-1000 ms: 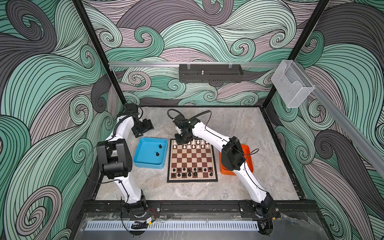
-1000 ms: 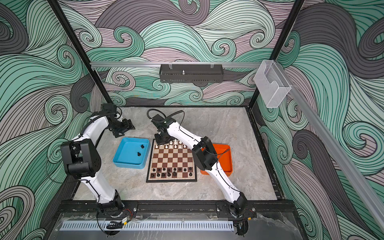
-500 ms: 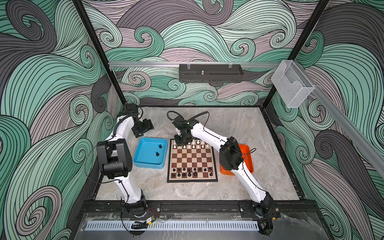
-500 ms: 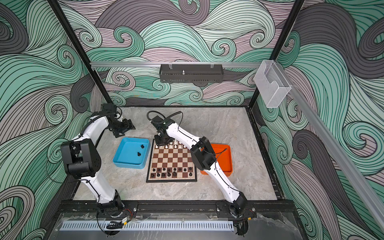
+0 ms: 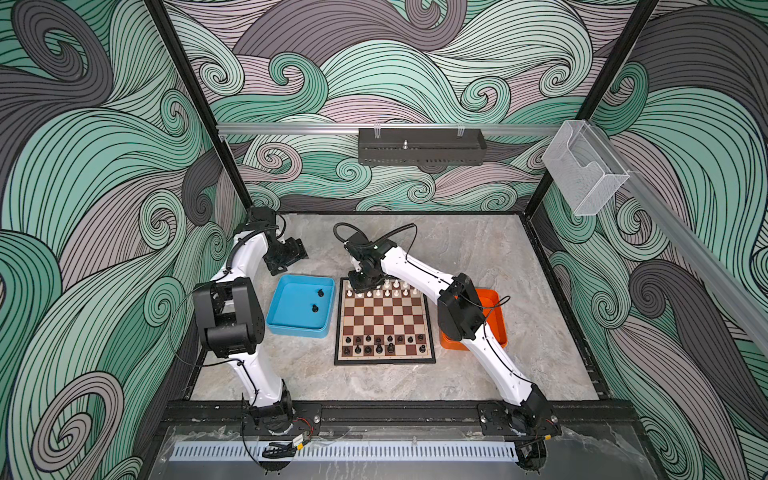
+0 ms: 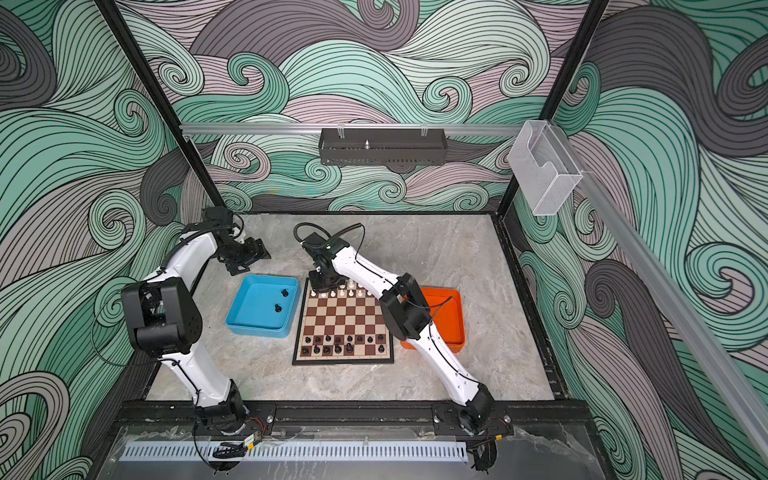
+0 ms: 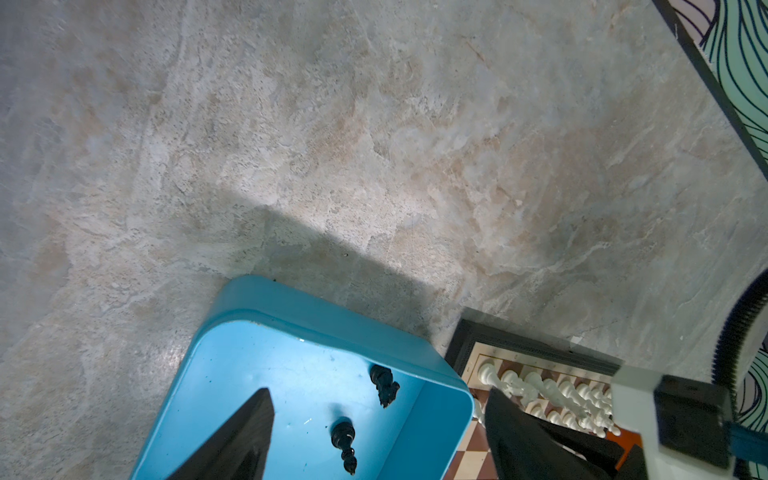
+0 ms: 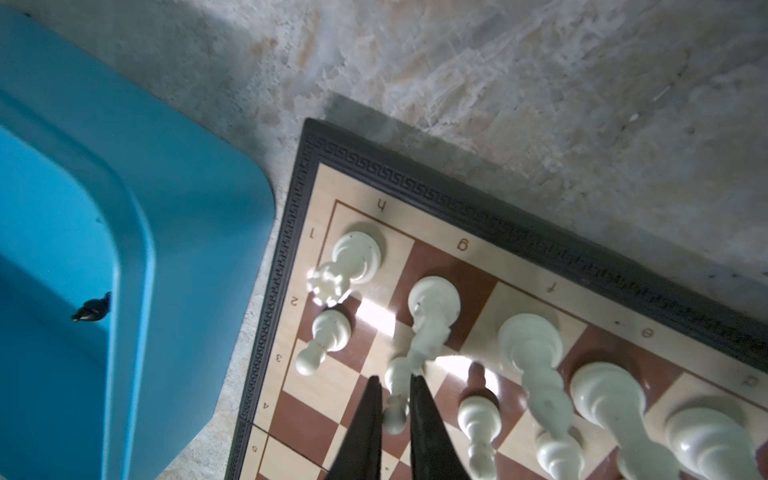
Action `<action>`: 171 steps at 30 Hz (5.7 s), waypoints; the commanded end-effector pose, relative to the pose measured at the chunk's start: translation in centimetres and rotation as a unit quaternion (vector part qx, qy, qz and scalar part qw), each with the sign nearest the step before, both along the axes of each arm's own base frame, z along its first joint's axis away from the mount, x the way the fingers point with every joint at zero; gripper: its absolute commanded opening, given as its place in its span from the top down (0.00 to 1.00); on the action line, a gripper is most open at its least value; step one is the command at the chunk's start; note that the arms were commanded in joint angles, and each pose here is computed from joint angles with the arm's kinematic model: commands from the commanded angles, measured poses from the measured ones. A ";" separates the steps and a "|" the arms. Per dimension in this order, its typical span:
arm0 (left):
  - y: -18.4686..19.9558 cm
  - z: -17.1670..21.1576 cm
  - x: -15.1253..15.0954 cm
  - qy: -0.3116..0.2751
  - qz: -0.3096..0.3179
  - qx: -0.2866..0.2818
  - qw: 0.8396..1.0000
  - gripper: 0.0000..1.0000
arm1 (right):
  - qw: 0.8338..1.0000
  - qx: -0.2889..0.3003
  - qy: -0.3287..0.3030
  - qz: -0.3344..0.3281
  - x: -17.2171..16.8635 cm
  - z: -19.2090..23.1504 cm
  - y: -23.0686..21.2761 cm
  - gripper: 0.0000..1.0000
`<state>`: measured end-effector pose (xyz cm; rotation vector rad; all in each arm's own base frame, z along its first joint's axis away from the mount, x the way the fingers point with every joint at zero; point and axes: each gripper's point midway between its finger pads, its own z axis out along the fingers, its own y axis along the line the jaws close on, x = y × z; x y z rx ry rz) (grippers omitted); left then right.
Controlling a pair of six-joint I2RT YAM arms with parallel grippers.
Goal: Set up the chess pieces on the board
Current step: 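Lower the white pawn into the second row from the board's far edge, then open and raise the right gripper while the left gripper moves over the blue tray, then lower the left gripper and close it on the tall black piece, then lift the tall black piece out of the blue tray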
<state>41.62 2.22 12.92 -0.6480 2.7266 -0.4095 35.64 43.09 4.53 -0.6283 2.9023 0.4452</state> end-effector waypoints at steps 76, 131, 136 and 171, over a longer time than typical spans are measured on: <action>-5.2 -4.6 -11.5 0.139 -0.094 0.105 0.980 0.22 | 0.982 0.057 -0.085 -0.157 -1.5 7.9 -25.8 0.00; -6.0 -10.0 -9.3 0.198 -0.129 0.133 0.962 0.79 | 0.984 0.050 -0.052 -0.162 -1.7 5.2 -26.6 0.00; -5.9 -9.8 -9.5 0.201 -0.133 0.137 0.961 0.82 | 0.984 0.050 -0.051 -0.162 -1.7 5.2 -26.6 0.00; -5.7 -5.0 -10.7 0.178 -0.148 0.160 0.960 0.88 | 0.983 0.051 -0.062 -0.164 -1.4 6.0 -26.7 0.00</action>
